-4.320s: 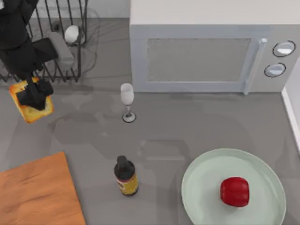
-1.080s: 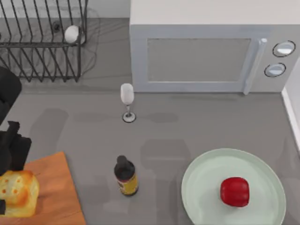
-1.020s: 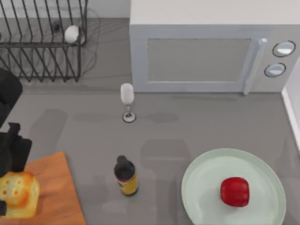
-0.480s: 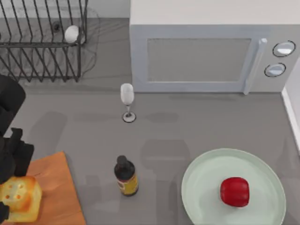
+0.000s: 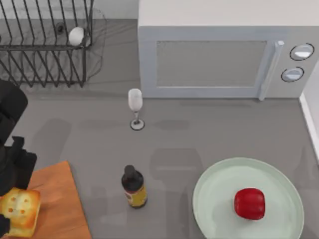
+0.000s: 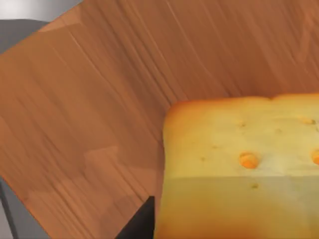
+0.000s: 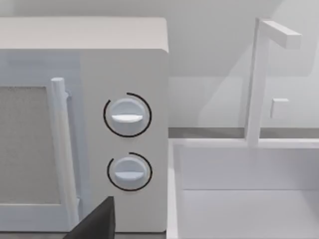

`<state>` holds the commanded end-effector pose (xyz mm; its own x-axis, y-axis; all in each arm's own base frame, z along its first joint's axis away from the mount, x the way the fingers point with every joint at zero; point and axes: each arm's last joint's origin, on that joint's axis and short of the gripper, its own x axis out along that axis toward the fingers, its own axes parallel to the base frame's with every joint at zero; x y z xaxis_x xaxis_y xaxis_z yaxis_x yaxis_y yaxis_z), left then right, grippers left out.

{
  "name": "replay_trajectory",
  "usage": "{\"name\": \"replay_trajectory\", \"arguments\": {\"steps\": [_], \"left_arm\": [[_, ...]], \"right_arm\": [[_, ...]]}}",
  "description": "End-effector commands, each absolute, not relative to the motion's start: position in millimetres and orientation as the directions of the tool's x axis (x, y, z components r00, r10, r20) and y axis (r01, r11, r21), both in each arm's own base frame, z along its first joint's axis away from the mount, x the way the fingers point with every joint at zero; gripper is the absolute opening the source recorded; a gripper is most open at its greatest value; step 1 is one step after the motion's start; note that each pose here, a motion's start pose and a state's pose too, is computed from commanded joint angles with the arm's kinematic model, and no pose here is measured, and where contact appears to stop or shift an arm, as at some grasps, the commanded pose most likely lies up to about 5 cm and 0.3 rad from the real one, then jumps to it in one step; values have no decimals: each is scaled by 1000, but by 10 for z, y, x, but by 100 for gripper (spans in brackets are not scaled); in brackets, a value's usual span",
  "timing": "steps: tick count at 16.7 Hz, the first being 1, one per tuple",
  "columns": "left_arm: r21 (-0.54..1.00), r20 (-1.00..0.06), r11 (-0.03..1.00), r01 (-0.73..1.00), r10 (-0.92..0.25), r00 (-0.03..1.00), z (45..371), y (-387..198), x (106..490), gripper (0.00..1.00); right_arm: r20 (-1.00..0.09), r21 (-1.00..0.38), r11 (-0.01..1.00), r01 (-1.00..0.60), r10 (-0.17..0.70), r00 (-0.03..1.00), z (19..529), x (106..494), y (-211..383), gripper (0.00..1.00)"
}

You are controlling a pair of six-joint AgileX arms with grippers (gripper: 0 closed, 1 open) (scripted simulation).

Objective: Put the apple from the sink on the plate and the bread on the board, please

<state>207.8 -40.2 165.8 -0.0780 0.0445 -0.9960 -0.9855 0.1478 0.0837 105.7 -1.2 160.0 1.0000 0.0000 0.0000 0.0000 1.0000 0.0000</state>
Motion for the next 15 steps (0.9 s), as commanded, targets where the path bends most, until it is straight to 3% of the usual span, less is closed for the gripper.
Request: {"name": "replay_trajectory", "arguments": {"steps": [3, 4, 13, 15], "left_arm": [[84, -996, 148, -985, 45, -78, 1658, -402, 2078, 98], [84, -996, 148, -985, 45, -78, 1658, -402, 2078, 100], [82, -996, 148, -986, 44, -76, 1661, -401, 2079, 100], [41, -999, 179, -983, 34, -35, 1696, -396, 2062, 100]], "right_arm": [[0, 0, 1000, 0, 0, 1000, 1600, 1057, -12, 100], [0, 0, 1000, 0, 0, 1000, 1600, 1057, -12, 100], [0, 0, 1000, 0, 0, 1000, 1600, 1057, -12, 100], [0, 0, 1000, 0, 0, 1000, 1600, 1057, -12, 100]]}}
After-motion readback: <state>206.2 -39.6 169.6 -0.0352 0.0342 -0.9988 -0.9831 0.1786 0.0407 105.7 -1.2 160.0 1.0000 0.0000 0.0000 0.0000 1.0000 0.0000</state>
